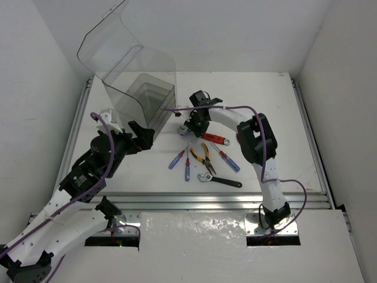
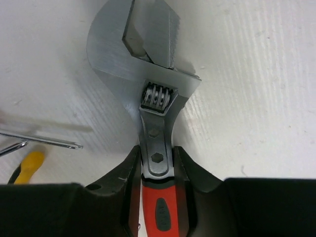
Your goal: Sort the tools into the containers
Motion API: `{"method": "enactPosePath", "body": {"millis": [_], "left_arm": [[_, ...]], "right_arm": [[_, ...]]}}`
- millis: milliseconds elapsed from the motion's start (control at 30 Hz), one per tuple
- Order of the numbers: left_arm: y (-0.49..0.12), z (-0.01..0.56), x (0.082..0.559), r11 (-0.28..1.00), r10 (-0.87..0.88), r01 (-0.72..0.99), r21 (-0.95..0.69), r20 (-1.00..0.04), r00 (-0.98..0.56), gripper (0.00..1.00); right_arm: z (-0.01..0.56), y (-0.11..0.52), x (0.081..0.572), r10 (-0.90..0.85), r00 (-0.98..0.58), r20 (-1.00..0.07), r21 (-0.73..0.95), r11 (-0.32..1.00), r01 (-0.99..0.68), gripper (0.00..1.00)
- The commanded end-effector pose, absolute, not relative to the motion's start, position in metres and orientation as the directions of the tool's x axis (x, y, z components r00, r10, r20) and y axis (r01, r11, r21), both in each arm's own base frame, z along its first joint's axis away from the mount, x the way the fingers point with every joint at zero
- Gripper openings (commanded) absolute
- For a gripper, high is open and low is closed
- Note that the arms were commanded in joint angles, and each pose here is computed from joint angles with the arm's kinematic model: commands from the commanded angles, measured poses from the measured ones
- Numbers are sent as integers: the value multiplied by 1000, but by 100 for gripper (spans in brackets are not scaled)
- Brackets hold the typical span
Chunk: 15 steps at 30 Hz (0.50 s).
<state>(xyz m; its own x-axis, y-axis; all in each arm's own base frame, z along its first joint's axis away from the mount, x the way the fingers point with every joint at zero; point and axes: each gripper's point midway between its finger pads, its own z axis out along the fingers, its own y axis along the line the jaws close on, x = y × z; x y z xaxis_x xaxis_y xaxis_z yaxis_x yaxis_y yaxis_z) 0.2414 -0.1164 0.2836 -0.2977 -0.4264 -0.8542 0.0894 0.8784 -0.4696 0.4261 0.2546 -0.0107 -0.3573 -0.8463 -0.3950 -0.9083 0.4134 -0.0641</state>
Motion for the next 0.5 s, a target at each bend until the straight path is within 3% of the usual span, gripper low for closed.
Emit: {"method": "enactPosePath", "body": {"millis": [0, 67, 167, 267, 467], "left_arm": [[-114, 288, 241, 880, -424, 101, -464, -863, -274, 100], [-116, 286, 240, 879, -421, 107, -464, -862, -281, 100], [-117, 286, 240, 876, -424, 112, -468, -861, -281, 100], [-118, 288, 240, 874, -426, 117, -471, -860, -280, 100], [-115, 288, 238, 878, -421, 112, -465, -863, -278, 100]], "right_arm": [[-50, 201, 433, -877, -433, -211, -228, 474, -850, 23], [-43, 193, 436, -850, -484, -208, -229, 523, -821, 38], [-42, 198, 430, -842, -494, -217, -185, 532, -826, 50], [-53, 198, 419, -843, -508, -180, -126, 532, -837, 50], [-69, 208, 406, -831, -528, -174, 23, 533, -846, 34]]}}
